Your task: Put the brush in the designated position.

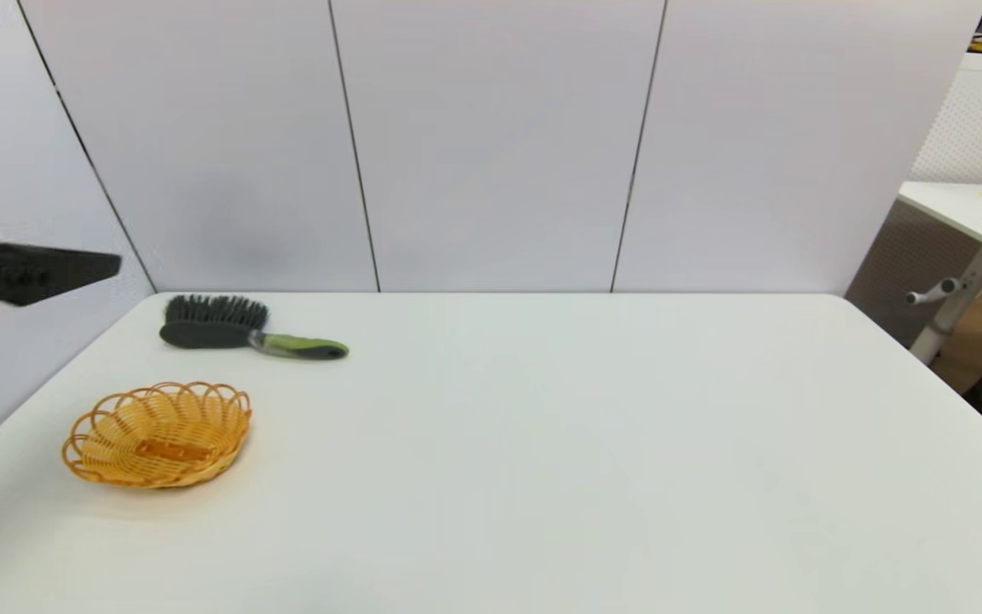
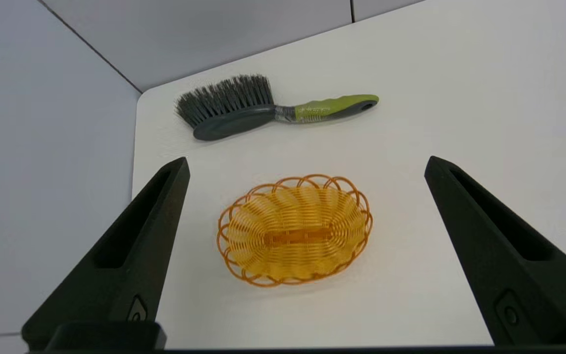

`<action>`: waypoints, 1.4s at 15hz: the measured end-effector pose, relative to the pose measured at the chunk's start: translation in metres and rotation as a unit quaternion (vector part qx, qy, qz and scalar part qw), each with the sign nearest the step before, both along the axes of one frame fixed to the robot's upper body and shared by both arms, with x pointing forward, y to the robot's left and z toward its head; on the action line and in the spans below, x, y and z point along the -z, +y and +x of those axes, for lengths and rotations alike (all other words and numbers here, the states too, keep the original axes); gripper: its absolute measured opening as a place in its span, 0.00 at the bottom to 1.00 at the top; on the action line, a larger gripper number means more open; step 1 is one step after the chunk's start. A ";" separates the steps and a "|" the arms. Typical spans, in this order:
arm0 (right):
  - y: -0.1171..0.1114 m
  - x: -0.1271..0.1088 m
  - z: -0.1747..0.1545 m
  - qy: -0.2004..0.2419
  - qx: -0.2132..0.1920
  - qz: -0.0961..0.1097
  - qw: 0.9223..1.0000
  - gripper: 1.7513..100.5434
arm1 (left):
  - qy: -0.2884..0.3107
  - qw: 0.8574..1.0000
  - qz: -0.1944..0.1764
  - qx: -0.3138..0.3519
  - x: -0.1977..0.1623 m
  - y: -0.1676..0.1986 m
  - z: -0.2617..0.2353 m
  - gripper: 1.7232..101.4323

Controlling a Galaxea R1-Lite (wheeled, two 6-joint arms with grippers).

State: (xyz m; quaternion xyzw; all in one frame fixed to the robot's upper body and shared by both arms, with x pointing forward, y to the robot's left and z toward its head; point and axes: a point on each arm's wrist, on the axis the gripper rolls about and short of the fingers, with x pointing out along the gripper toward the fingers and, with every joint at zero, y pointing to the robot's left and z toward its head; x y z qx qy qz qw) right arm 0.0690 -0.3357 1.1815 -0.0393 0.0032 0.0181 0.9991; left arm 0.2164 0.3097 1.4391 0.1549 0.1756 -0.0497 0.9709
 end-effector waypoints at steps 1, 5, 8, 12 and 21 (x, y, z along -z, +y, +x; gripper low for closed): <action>0.000 0.000 0.000 0.000 0.000 0.000 1.000 0.97 | -0.017 1.000 -0.005 -0.002 0.006 0.005 -0.022 0.96; 0.000 0.000 0.000 0.000 0.000 0.000 1.000 0.97 | -0.086 0.995 -0.039 -0.017 0.047 0.022 -0.095 0.96; 0.000 0.000 0.000 0.000 0.000 0.000 1.000 0.97 | -0.147 0.987 -0.066 0.001 0.075 0.026 -0.122 0.96; 0.000 0.000 0.000 0.000 0.000 0.000 1.000 0.97 | -0.205 0.974 -0.089 0.031 0.106 0.025 -0.146 0.96; 0.000 0.000 0.000 0.000 0.000 0.000 1.000 0.97 | -0.268 0.960 -0.085 0.005 0.167 0.022 -0.175 0.96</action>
